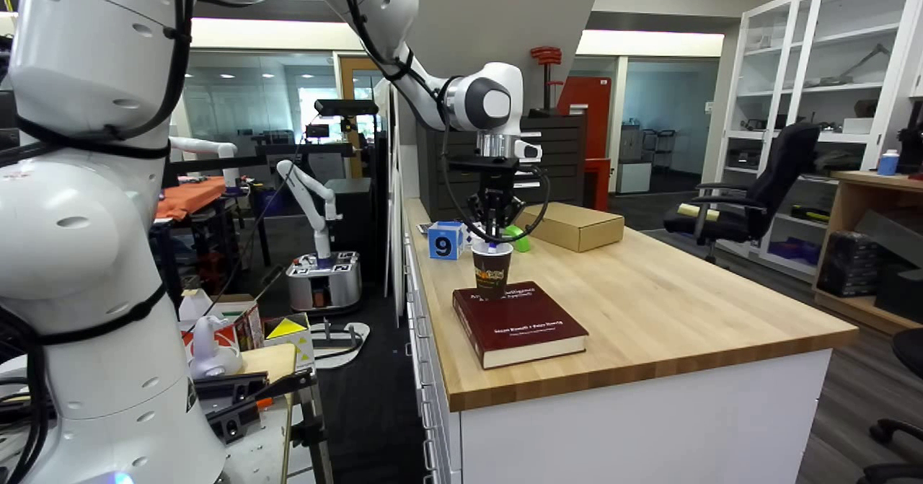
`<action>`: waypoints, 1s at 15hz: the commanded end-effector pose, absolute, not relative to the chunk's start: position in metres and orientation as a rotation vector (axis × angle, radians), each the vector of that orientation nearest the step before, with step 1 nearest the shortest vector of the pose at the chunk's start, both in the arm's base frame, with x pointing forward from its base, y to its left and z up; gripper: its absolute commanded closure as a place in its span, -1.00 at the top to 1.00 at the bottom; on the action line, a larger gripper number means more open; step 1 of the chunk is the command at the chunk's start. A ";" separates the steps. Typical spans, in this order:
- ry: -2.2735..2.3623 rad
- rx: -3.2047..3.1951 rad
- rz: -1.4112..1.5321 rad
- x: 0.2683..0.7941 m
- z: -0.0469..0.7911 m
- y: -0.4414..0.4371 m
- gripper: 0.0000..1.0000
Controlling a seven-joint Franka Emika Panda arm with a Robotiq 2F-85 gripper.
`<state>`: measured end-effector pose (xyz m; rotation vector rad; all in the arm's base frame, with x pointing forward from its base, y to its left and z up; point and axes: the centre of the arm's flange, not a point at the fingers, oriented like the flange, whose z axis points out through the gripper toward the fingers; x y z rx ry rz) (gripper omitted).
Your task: Remove the marker from the cup and put it on the book
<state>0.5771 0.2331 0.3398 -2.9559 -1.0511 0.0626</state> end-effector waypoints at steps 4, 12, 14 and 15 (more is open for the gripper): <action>-1.011 -2.986 -0.026 0.563 0.357 0.220 -0.89; -0.993 -3.017 -0.119 0.542 0.396 0.220 -0.89; -0.988 -3.022 -0.145 0.539 0.407 0.219 -0.89; -0.984 -3.026 -0.153 0.538 0.413 0.218 -0.89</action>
